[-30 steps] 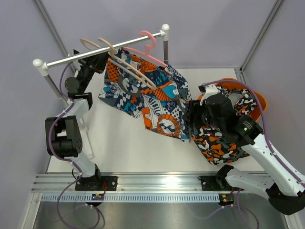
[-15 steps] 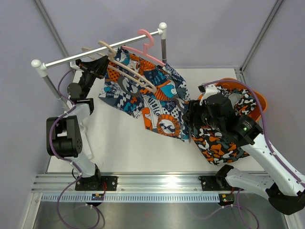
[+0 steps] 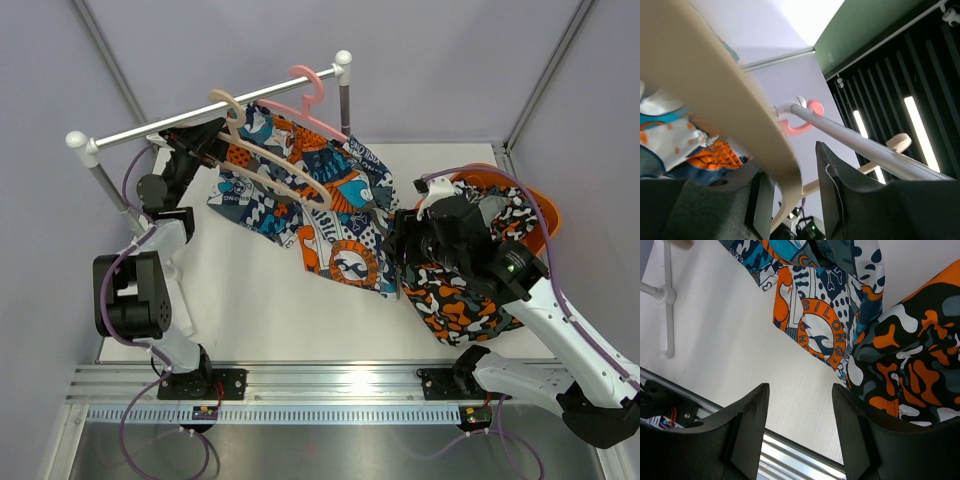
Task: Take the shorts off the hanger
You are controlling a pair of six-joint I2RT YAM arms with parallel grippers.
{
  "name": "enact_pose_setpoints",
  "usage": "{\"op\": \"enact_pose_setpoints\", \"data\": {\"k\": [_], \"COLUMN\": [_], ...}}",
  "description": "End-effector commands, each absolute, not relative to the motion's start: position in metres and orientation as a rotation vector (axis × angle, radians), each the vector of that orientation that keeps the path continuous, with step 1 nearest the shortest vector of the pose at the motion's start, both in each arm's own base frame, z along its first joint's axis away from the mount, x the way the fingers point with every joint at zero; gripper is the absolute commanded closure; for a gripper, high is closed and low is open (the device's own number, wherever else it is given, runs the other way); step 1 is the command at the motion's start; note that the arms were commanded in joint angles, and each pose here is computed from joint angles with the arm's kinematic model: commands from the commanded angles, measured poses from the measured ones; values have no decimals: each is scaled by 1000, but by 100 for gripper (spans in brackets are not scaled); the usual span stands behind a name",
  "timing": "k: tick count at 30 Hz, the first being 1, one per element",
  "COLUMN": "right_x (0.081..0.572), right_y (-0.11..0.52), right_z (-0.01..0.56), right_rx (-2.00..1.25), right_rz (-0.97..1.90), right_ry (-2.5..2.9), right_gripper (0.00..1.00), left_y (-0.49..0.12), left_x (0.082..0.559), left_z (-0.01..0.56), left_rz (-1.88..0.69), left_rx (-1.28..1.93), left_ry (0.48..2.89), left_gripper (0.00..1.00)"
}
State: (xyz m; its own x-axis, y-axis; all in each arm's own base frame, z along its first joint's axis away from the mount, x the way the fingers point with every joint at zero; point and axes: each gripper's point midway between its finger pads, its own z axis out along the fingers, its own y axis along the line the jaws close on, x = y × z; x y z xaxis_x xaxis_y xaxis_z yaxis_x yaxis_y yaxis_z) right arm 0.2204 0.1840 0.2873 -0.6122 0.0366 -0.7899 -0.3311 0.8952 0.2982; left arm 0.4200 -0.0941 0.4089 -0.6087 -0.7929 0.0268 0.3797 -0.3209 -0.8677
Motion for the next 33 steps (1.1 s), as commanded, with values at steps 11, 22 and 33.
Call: {"op": "enact_pose_setpoints", "data": {"k": [11, 22, 33], "right_x": [230, 238, 254], "right_y": [173, 163, 148], "right_z": [326, 329, 323], "right_rx": [-154, -112, -40], "right_rz": [504, 434, 345], "right_ry": [2061, 2051, 2049], "right_gripper": [35, 31, 28], "left_y": [-121, -120, -125], "left_x": [349, 333, 319], "left_z": [402, 363, 383], "left_rz": [-1744, -1610, -1495], "left_rx": [-384, -432, -247], "left_ry": [1432, 1529, 1560], "left_gripper": [45, 43, 41]}}
